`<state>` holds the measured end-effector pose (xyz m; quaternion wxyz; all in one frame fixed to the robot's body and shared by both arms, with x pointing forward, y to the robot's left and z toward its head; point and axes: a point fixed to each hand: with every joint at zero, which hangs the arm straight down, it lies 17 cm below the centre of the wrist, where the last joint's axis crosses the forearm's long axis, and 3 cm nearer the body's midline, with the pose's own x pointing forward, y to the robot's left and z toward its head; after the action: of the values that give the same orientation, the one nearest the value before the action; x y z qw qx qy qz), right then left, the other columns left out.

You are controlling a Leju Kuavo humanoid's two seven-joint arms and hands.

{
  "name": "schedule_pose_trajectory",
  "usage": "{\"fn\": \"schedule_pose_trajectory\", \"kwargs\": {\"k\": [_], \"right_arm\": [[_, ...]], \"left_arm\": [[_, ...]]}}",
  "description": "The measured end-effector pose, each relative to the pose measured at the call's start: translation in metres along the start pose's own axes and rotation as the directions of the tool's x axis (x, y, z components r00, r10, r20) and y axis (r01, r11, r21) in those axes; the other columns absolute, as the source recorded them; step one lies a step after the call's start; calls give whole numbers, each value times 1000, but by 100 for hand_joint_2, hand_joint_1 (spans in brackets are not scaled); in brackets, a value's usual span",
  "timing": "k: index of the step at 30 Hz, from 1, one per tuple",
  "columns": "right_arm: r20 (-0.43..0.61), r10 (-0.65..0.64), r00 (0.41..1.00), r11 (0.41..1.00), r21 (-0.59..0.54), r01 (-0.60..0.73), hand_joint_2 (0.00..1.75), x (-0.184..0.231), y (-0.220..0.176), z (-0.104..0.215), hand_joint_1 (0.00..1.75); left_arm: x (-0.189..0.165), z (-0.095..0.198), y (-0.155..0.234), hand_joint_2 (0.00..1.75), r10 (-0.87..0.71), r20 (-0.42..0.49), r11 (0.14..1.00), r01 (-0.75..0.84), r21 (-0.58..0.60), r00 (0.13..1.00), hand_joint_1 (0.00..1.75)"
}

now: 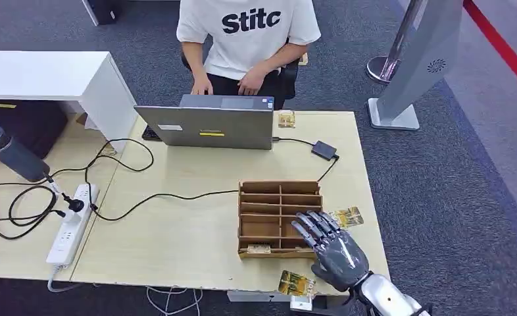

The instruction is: Pass the card to the sensor for recognition and then transmit it.

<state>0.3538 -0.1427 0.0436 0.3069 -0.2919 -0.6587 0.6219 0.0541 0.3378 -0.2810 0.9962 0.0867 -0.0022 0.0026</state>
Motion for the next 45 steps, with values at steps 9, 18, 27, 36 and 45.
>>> {"fn": "schedule_pose_trajectory", "kwargs": {"k": [9,18,27,36,45], "right_arm": [[2,0,1000,1000,1,0,175,0,0,0,0],[1,-9,1000,1000,11,9,175,1,2,0,127],[-41,22,999,999,39,-21,175,-9,10,3,159],[-58,38,998,999,40,-36,175,-15,10,0,162],[-61,43,997,999,34,-41,175,-17,8,-3,161]], "left_arm": [[0,0,0,175,3,0,1000,-3,0,1000,0],[0,0,0,175,-2,0,1000,2,1,1000,0],[0,0,1,175,-13,1,1000,13,4,1000,0],[0,0,1,175,-12,1,1000,12,5,1000,0],[0,0,1,175,-13,1,1000,13,5,1000,0]]}}
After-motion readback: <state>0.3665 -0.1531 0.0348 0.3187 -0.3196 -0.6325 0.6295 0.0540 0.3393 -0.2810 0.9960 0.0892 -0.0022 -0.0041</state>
